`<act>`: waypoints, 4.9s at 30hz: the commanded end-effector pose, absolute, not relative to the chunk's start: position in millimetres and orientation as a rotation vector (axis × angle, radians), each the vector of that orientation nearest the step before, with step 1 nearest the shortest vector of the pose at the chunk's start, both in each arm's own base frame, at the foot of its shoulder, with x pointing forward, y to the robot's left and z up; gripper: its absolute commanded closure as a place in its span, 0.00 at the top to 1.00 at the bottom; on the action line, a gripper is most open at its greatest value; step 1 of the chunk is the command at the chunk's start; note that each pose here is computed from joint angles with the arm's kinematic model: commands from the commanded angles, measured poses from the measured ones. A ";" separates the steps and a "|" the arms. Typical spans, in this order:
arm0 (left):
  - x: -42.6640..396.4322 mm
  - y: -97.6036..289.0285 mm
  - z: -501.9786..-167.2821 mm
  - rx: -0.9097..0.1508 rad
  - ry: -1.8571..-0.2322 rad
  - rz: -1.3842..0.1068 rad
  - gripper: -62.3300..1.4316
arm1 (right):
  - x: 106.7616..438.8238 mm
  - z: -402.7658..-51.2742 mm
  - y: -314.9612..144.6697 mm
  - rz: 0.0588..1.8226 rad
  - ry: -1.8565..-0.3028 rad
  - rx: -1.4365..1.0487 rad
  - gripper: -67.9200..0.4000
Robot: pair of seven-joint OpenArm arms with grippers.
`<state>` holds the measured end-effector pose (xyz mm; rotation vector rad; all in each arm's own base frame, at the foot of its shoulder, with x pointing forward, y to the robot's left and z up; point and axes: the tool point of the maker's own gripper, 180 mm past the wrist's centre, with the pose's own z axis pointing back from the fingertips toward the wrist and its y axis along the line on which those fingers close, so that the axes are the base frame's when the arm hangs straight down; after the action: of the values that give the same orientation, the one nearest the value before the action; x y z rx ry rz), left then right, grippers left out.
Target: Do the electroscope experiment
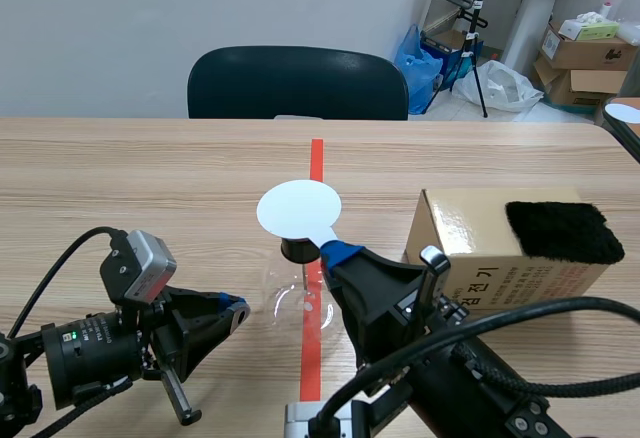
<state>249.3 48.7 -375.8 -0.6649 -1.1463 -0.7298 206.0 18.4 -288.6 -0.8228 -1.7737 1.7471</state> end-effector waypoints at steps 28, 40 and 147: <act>252.6 41.9 -364.1 -0.694 -1.185 -0.724 0.07 | 255.0 -276.5 -70.2 1.329 -1.425 -1.190 0.02; 252.7 41.9 -364.0 -0.694 -1.186 -0.724 0.07 | 258.2 -276.0 -92.2 1.234 -1.336 -1.250 0.02; 252.7 41.9 -363.9 -0.694 -1.186 -0.724 0.07 | 256.1 -275.7 -72.0 1.321 -1.420 -1.197 0.02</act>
<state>249.4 48.7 -375.7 -0.6653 -1.1470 -0.7296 251.6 -70.3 -284.6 -1.1696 -1.3913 1.3339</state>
